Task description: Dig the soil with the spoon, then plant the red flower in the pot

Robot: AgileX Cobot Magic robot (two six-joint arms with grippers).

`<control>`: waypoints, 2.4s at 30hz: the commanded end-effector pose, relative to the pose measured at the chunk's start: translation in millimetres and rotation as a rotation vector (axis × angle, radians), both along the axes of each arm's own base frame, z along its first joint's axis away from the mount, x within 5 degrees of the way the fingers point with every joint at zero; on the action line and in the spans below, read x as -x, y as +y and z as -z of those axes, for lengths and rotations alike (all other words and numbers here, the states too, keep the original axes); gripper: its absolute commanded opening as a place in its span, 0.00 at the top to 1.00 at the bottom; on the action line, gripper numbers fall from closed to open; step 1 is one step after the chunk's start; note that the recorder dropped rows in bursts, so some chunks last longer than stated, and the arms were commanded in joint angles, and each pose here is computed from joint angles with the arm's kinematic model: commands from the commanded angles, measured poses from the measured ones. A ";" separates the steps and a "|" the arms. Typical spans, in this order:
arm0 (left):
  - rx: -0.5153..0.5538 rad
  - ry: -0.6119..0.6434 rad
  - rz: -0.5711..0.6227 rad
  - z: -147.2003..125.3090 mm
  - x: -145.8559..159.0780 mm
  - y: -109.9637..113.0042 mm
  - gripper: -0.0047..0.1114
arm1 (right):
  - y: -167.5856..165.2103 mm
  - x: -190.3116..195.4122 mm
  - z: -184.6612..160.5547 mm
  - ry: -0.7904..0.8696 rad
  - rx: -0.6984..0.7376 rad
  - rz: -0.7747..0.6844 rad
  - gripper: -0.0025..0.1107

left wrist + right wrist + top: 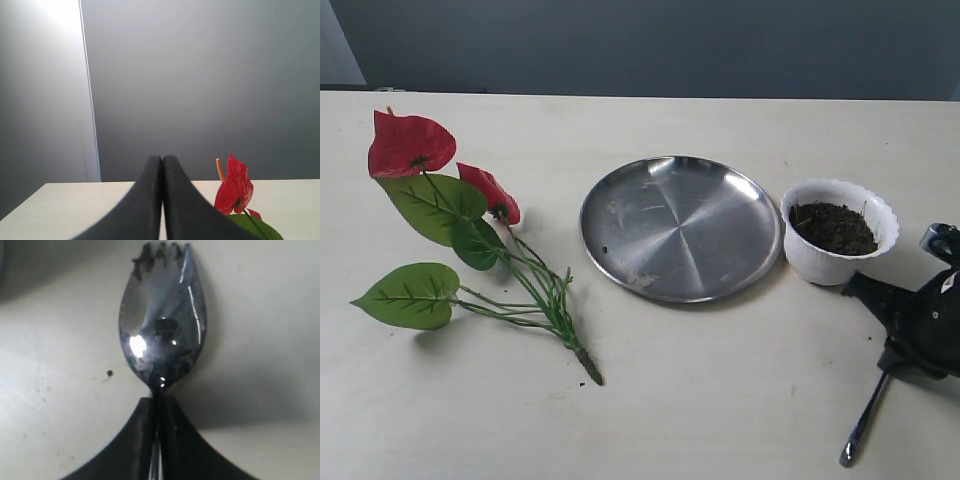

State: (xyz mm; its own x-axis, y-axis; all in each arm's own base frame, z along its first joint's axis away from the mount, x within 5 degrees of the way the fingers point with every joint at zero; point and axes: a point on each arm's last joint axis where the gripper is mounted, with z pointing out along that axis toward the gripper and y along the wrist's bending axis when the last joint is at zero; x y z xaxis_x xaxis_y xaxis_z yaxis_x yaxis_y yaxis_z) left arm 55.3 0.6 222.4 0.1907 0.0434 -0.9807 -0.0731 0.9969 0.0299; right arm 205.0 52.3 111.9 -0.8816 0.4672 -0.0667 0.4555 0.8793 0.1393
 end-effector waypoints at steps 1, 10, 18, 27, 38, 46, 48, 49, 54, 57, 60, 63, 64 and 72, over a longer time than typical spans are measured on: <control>0.009 -0.009 0.009 -1.3 0.4 -0.5 0.96 | -4.2 12.3 -12.4 -0.002 0.023 -0.054 0.98; 0.009 -0.009 0.009 -1.3 0.4 -0.5 0.96 | -14.1 18.4 -51.1 -0.181 0.101 -0.148 0.98; 0.009 -0.009 0.009 -1.3 0.4 -0.5 0.96 | -24.4 18.2 -93.8 -0.367 0.235 -0.278 0.98; 0.009 -0.009 0.009 -1.3 0.4 -0.5 0.96 | -26.7 -2.7 -168.4 -0.578 0.524 -0.736 0.98; 0.009 -0.009 0.009 -1.3 0.4 -0.5 0.96 | 4.8 -11.3 -177.2 -0.597 1.009 -1.511 0.98; 0.009 -0.009 0.009 -1.3 0.4 -0.5 0.96 | 29.4 -8.0 -146.6 -0.394 1.359 -1.950 0.98; 0.009 -0.009 0.009 -1.3 0.4 -0.5 0.96 | 34.2 -6.7 -129.0 -0.316 1.392 -2.056 0.98; 0.009 -0.009 0.009 -1.3 0.4 -0.5 0.96 | 38.3 -8.5 -120.8 -0.276 1.404 -2.107 0.98; 0.009 -0.009 0.009 -1.3 0.4 -0.5 0.96 | 59.3 -19.4 -89.8 -0.152 1.464 -2.219 0.98; 0.009 -0.009 0.009 -1.3 0.4 -0.5 0.96 | 67.4 -23.1 -73.3 -0.074 1.502 -2.241 0.98; 0.009 -0.009 0.009 -1.3 0.4 -0.5 0.96 | 75.9 -32.8 -70.7 -0.067 1.547 -2.163 0.98; 0.009 -0.009 0.009 -1.3 0.4 -0.5 0.96 | 79.0 -37.4 -69.1 -0.047 1.525 -2.136 0.98; 0.009 -0.009 0.009 -1.3 0.4 -0.5 0.96 | 79.5 -38.1 -67.2 -0.036 1.520 -2.140 0.98; 0.009 -0.009 0.009 -1.3 0.4 -0.5 0.96 | 80.5 -38.9 -59.7 -0.007 1.506 -2.168 0.98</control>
